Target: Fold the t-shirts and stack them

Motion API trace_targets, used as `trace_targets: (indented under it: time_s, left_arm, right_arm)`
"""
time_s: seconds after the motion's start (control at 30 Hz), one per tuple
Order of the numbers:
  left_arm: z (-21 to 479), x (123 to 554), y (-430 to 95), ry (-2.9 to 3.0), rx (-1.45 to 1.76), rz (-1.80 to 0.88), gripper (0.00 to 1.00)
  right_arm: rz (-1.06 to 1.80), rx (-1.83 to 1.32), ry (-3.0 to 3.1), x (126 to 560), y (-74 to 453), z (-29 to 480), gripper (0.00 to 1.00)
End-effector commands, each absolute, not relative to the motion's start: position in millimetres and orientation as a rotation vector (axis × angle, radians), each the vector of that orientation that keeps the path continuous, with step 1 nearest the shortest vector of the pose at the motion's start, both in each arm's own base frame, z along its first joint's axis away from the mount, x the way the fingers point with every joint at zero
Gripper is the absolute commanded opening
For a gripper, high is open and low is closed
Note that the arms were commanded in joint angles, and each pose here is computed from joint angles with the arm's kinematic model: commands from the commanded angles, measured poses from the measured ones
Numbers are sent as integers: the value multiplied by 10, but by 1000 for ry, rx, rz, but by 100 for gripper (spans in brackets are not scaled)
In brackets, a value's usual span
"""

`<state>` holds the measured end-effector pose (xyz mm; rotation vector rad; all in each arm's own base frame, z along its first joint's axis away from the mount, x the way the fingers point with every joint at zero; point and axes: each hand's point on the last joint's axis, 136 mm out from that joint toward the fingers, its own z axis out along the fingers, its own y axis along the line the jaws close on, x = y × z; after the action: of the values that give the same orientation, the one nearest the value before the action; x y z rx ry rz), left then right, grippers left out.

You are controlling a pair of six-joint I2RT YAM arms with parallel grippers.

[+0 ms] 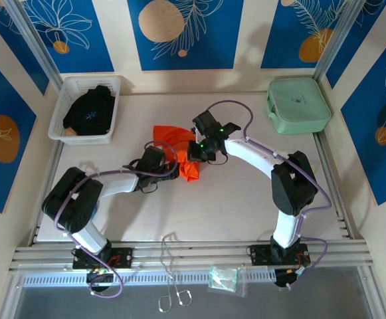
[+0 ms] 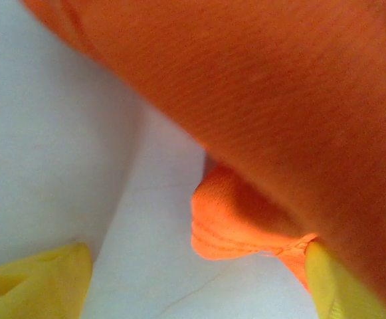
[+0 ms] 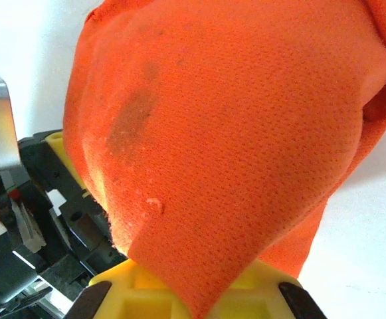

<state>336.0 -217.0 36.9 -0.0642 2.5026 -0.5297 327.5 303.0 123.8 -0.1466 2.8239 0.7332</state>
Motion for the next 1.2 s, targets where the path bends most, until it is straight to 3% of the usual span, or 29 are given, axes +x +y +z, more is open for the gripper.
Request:
trace_targets:
  time_s: [0.0, 0.07, 0.23, 0.33, 0.47, 0.6, 0.7, 0.87, 0.97, 1.07, 1.17]
  left_arm:
    - [546, 3539, -2436, 2410, -37, -699, 83]
    - [517, 3568, -2496, 2409, -35, -728, 83]
    - [432, 3677, -2638, 2407, -34, -782, 80]
    - [439, 3737, -2732, 2385, -36, -839, 70]
    - [482, 3786, -2834, 2355, -26, -900, 43]
    - [511, 3815, -2855, 2339, -19, -907, 0]
    - [562, 3800, -2820, 2321, -25, -902, 0]
    - [755, 3708, -2697, 2297, -23, -865, 0]
    - [896, 3640, -2577, 2285, -13, -813, 0]
    - [1007, 3576, -2462, 2282, 2, -751, 0]
    - [1086, 3520, -2352, 2280, 1, -699, 0]
  right_arm:
    - [762, -133, 2850, 3209, 3043, 1205, 2]
    - [761, -121, 2855, 3209, 3023, 1192, 13]
    - [746, -101, 2861, 3191, 2956, 1211, 54]
    - [714, -88, 2859, 3167, 2879, 1237, 61]
    - [677, -54, 2847, 3154, 2762, 1273, 61]
    - [674, -15, 2842, 3182, 2685, 1253, 53]
    - [705, -3, 2843, 3212, 2712, 1234, 51]
    - [757, -44, 2842, 3205, 2900, 1224, 60]
    - [736, -47, 2859, 3204, 2954, 1154, 61]
    - [691, 6, 2877, 3241, 2893, 1057, 47]
    - [639, 65, 2875, 3276, 2770, 1003, 23]
